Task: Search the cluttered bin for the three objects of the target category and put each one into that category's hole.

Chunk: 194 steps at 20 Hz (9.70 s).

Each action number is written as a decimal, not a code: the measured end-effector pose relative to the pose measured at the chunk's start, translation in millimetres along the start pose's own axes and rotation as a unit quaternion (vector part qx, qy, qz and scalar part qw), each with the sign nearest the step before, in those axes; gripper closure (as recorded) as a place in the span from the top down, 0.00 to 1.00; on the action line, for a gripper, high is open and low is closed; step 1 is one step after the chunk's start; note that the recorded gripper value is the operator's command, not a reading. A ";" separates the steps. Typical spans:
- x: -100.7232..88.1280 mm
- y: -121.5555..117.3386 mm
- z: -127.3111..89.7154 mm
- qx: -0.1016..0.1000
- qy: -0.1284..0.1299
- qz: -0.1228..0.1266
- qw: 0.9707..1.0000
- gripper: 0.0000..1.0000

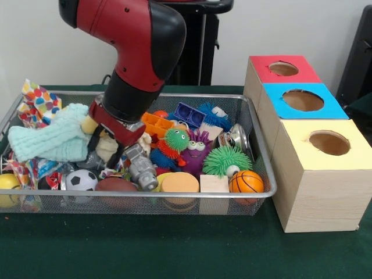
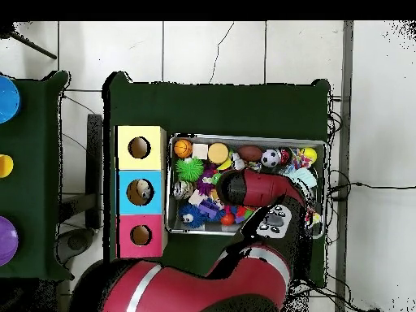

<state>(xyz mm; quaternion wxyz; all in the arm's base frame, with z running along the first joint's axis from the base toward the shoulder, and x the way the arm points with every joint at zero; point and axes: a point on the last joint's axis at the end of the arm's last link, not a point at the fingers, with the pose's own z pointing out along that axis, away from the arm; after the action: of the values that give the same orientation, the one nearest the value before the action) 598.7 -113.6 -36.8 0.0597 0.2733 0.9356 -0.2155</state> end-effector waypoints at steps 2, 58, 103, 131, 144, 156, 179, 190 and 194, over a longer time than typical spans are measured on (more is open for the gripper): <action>2.1 3.2 -3.4 0.014 0.025 -0.001 1.000 0.00; 45.8 112.6 -162.0 -0.183 0.052 0.023 0.981 0.00; -44.1 -16.6 -153.9 -0.032 -0.146 -0.009 0.989 1.00; -39.0 2.7 -39.0 -0.128 -0.165 0.028 0.978 1.00; -4.4 40.1 -22.2 -0.178 -0.112 0.046 0.977 1.00; 1.3 37.2 -18.7 -0.168 -0.111 0.039 0.979 1.00; 8.6 -16.4 -33.3 -0.135 -0.085 0.062 0.985 1.00; 33.4 -8.0 15.2 -0.152 -0.128 0.065 0.978 1.00; 35.6 -8.2 27.1 -0.154 -0.145 0.077 0.974 1.00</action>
<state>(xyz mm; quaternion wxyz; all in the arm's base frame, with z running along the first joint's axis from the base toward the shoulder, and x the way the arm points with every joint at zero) 564.1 -114.4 -66.3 0.2527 0.2982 0.9149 -0.1006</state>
